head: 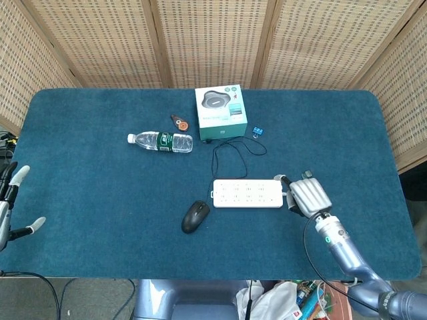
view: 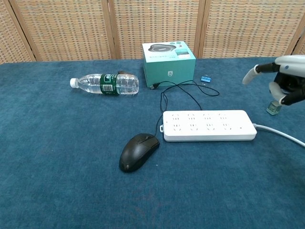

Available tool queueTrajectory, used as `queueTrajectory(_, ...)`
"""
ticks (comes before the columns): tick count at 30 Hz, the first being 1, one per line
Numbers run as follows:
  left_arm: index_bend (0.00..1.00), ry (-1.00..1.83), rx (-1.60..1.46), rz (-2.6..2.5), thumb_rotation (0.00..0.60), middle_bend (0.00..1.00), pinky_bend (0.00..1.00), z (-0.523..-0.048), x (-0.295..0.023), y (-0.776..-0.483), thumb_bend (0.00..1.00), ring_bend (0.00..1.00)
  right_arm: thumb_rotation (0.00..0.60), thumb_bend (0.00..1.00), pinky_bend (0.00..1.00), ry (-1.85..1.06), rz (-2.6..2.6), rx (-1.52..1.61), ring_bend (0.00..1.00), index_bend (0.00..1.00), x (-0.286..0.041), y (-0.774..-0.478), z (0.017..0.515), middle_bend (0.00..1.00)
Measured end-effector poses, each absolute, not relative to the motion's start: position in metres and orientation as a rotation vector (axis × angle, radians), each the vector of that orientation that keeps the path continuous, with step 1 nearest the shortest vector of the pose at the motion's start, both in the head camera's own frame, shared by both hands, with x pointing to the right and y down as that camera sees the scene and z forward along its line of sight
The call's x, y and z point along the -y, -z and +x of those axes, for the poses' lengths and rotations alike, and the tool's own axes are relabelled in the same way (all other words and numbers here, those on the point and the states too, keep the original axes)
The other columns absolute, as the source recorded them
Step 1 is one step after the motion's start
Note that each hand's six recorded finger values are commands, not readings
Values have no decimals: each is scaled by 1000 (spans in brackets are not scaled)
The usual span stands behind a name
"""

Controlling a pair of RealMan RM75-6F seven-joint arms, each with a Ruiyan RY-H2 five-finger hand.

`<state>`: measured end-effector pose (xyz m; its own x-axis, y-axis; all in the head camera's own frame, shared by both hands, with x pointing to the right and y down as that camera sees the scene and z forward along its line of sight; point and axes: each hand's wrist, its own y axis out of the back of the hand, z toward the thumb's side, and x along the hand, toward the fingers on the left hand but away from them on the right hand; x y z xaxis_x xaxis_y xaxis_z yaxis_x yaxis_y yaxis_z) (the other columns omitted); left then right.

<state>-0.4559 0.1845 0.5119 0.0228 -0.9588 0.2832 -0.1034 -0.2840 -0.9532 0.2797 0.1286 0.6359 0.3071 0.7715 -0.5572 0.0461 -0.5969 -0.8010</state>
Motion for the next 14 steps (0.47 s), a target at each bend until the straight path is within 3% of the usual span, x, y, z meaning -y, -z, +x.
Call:
queueTrajectory(1,0,1364,-1128,-1503,600,0,0,-457,-186,-512,0,0,600,142,639,-1322,-1868,766,513,194,-130,-629,285,449)
queueTrajectory(2,0,1367,-1124,-1501,600,0,0,-457,-187,-512,0,0,600,39,524,-1307,-1855,796,344,163,-131,-624,289,304)
queueTrajectory(4,0,1377,-1114,-1502,600,0,0,-459,-190,-514,0,0,600,0,323,-1286,-1833,866,69,84,-140,-613,304,78)
queueTrajectory(6,0,1381,-1104,-1505,600,0,0,-460,-193,-516,0,0,600,0,223,-1269,-1829,924,1,59,-150,-605,316,7)
queueTrajectory(14,0,1370,-1094,-1516,600,0,0,-459,-200,-515,0,0,600,0,74,-1270,-1753,1022,0,19,-199,-579,361,0)
